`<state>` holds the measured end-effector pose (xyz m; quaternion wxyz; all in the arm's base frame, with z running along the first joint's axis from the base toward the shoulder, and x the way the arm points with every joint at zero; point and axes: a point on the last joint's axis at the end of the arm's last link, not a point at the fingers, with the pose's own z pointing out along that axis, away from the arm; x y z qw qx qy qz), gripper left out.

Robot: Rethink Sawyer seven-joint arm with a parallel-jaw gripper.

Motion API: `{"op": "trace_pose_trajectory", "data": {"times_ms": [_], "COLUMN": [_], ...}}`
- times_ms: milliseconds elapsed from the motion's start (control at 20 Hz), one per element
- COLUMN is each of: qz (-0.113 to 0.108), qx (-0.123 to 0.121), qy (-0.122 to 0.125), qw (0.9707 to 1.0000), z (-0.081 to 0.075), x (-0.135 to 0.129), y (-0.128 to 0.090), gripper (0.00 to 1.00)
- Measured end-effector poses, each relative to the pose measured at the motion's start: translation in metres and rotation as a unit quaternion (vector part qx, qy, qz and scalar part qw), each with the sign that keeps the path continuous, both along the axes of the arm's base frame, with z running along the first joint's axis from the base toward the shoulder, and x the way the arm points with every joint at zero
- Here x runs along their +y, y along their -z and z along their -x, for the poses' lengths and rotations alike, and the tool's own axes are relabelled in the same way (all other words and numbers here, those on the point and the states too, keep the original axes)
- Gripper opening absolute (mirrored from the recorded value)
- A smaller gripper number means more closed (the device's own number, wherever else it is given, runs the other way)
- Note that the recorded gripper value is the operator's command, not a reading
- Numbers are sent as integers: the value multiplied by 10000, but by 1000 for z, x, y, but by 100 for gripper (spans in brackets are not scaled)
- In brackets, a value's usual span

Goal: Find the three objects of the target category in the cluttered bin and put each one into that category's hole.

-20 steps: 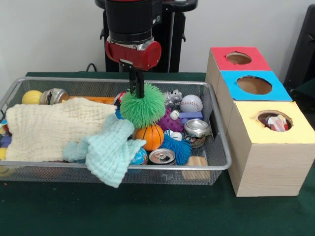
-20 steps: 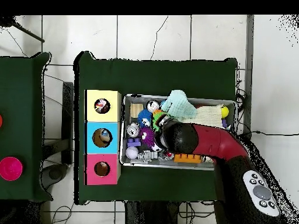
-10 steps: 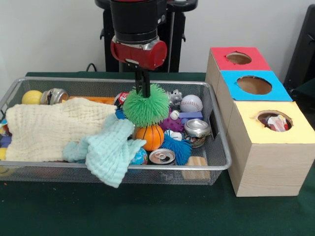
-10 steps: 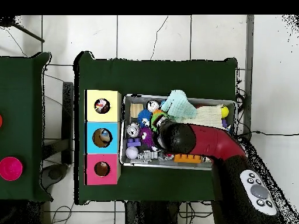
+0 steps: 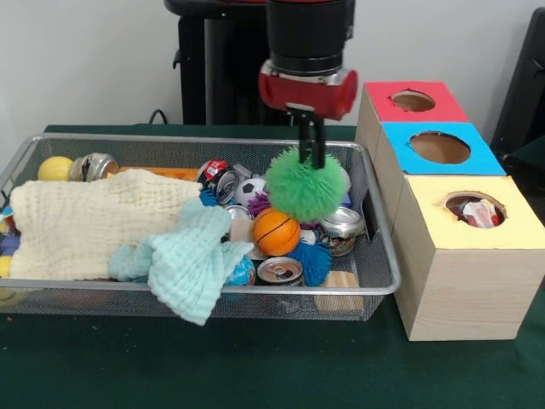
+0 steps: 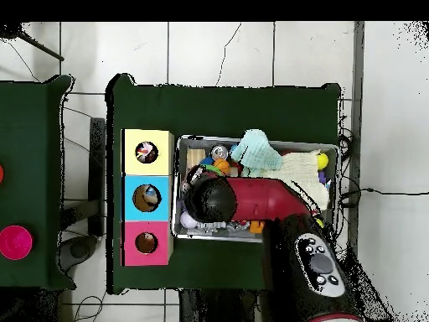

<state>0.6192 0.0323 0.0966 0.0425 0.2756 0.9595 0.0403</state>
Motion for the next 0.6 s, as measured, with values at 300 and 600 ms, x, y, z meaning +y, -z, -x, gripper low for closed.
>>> {"op": "trace_pose_trajectory", "data": {"times_ms": [300,600], "qz": [6,-76], "qx": [-3,19], "qy": [-309,-249], "qw": [9995,9997], "z": [7,6], "x": [55,68], "y": [0,-2], "gripper": [100,100]}}
